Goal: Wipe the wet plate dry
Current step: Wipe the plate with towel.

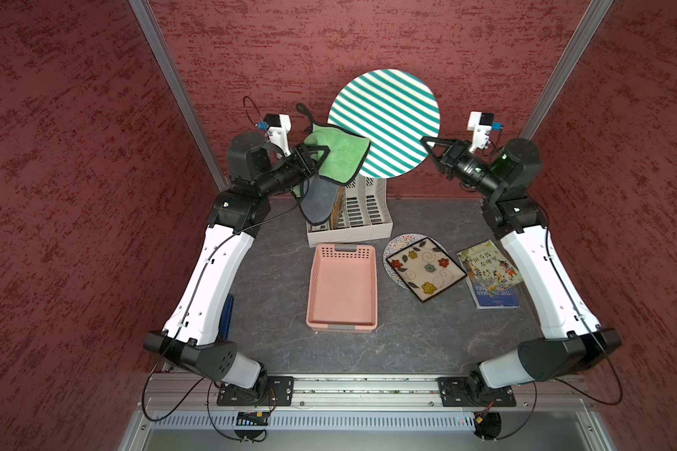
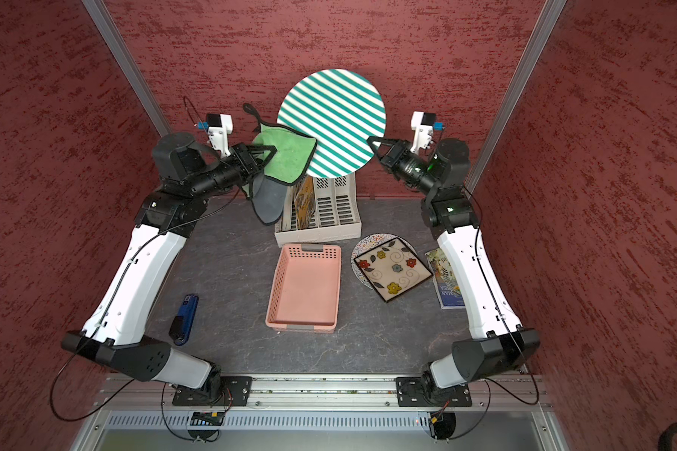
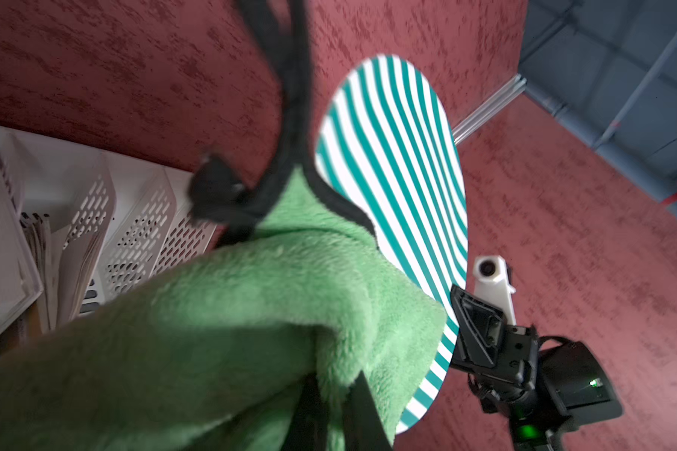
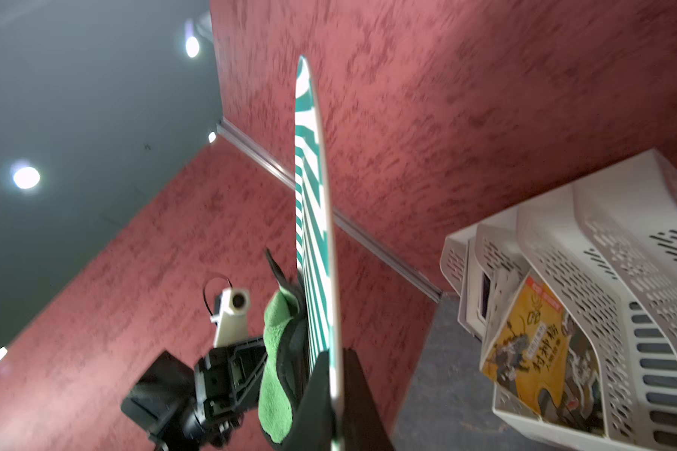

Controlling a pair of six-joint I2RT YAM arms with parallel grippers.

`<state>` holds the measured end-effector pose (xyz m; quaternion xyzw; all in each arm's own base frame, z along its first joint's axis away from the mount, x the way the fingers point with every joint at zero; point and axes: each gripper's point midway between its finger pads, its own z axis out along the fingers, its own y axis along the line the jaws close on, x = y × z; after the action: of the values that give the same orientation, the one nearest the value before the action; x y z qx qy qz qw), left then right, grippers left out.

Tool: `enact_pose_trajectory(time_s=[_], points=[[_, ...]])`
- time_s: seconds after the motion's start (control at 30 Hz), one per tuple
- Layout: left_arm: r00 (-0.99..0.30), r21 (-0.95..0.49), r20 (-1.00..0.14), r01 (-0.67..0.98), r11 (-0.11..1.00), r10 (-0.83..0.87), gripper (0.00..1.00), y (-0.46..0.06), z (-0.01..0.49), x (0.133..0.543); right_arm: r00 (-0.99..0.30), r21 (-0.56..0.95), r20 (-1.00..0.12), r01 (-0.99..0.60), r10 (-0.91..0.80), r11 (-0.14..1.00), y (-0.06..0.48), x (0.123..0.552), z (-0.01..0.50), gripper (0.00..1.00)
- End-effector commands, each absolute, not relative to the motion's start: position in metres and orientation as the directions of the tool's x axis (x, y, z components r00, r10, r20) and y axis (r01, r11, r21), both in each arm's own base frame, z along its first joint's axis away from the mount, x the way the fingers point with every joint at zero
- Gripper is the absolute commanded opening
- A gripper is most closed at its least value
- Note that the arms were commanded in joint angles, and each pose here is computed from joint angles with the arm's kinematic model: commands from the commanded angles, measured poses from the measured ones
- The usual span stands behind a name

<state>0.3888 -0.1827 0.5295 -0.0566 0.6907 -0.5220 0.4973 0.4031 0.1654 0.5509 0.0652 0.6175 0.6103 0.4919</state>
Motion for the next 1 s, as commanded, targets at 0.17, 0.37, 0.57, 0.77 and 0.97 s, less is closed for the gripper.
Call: enact_pose_trajectory(time_s=[0.17, 0.37, 0.57, 0.77, 0.97], points=[[-0.486, -0.713, -0.43, 0.7, -0.045, -0.761, 0.0, -0.171, 0.638, 0.352, -0.677, 0.725, -0.364, -0.637, 0.64, -0.262, 0.18, 0.364, 0.592, 0.0], [-0.481, -0.662, -0.437, 0.744, -0.09, -0.76, 0.0, -0.173, 0.661, 0.349, -0.729, 0.777, -0.402, -0.592, 0.554, -0.215, 0.204, 0.359, 0.571, 0.0], [-0.496, -0.631, -0.43, 0.763, -0.143, -0.755, 0.0, -0.173, 0.672, 0.345, -0.738, 0.739, -0.414, -0.614, 0.532, -0.276, 0.208, 0.345, 0.583, 0.0], [-0.486, -0.632, -0.407, 0.761, -0.146, -0.774, 0.0, -0.16, 0.669, 0.342, -0.669, 0.719, -0.346, -0.639, 0.657, -0.273, 0.172, 0.359, 0.603, 0.0], [-0.504, -0.638, -0.34, 0.744, -0.2, -0.794, 0.0, -0.147, 0.667, 0.347, -0.634, 0.649, -0.358, -0.697, 0.686, -0.306, 0.162, 0.353, 0.633, 0.0]])
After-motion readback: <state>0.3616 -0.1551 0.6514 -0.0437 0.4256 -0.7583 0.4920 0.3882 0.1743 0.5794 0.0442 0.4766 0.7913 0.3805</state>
